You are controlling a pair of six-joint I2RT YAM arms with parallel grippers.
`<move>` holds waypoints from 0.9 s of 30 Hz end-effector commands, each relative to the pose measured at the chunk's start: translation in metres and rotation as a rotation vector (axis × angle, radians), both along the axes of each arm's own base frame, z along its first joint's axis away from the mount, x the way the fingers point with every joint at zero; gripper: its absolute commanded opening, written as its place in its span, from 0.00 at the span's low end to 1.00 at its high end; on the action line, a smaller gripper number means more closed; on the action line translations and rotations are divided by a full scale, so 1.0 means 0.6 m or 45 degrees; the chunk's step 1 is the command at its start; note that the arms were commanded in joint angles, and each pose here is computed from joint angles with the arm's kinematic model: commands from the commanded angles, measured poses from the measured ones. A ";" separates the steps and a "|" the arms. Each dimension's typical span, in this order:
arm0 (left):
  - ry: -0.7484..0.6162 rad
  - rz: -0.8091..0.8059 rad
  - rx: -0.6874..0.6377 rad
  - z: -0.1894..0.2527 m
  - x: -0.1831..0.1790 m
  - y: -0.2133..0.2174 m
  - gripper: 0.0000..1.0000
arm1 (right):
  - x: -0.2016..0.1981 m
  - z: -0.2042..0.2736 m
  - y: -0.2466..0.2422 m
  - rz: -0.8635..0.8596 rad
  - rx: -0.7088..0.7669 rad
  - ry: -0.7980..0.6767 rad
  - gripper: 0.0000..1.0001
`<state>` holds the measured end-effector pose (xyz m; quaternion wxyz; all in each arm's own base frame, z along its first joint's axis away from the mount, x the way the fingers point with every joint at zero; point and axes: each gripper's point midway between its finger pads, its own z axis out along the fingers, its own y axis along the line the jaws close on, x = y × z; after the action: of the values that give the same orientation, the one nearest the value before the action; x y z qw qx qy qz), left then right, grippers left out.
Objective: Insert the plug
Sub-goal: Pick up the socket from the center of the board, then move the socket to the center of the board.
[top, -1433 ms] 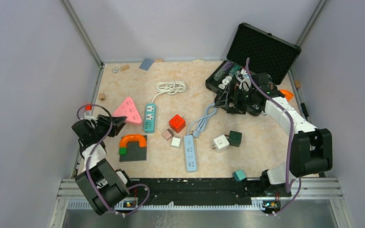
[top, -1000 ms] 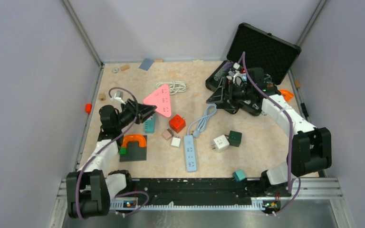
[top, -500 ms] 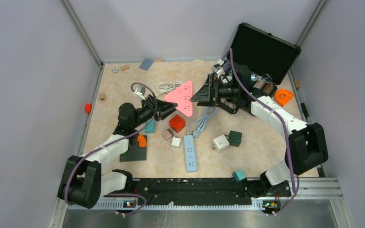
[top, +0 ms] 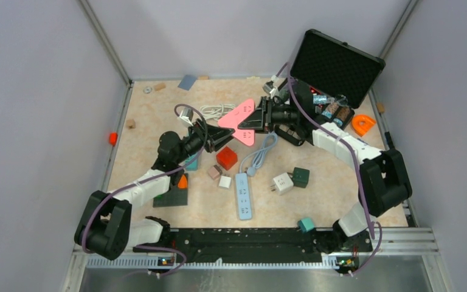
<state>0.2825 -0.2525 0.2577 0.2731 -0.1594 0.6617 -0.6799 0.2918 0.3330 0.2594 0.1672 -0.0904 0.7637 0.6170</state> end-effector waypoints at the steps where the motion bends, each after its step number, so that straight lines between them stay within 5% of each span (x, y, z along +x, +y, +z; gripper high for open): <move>1: -0.145 0.008 -0.075 0.056 -0.005 -0.002 0.00 | 0.005 0.054 0.011 0.010 0.102 -0.115 0.17; 3: -0.138 0.007 -0.069 0.052 -0.008 -0.002 0.00 | 0.003 0.054 0.009 0.009 0.101 -0.119 0.00; 5: -0.126 0.007 -0.057 0.045 -0.010 -0.001 0.02 | 0.001 0.053 0.008 0.010 0.095 -0.123 0.00; 6: -0.114 0.010 -0.049 0.040 -0.011 -0.001 0.13 | 0.001 0.053 0.006 0.008 0.089 -0.130 0.00; 9: -0.056 0.003 -0.004 0.019 -0.014 -0.001 0.78 | -0.001 0.050 -0.003 0.004 0.054 -0.163 0.00; 12: 0.067 -0.011 0.121 -0.024 -0.018 -0.002 0.98 | 0.003 0.034 -0.025 -0.051 -0.045 -0.175 0.00; 19: 0.423 -0.047 0.726 -0.159 -0.070 0.023 0.99 | 0.003 -0.031 -0.099 -0.230 -0.413 -0.173 0.00; 27: 0.503 -0.302 0.985 -0.219 -0.133 -0.043 0.93 | -0.013 -0.056 -0.200 -0.429 -0.565 -0.137 0.00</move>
<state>0.2216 -0.2721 0.1533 0.1412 -0.1340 0.8789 -0.4355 0.2884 0.2450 0.2173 0.2452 -0.0430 0.8701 0.4254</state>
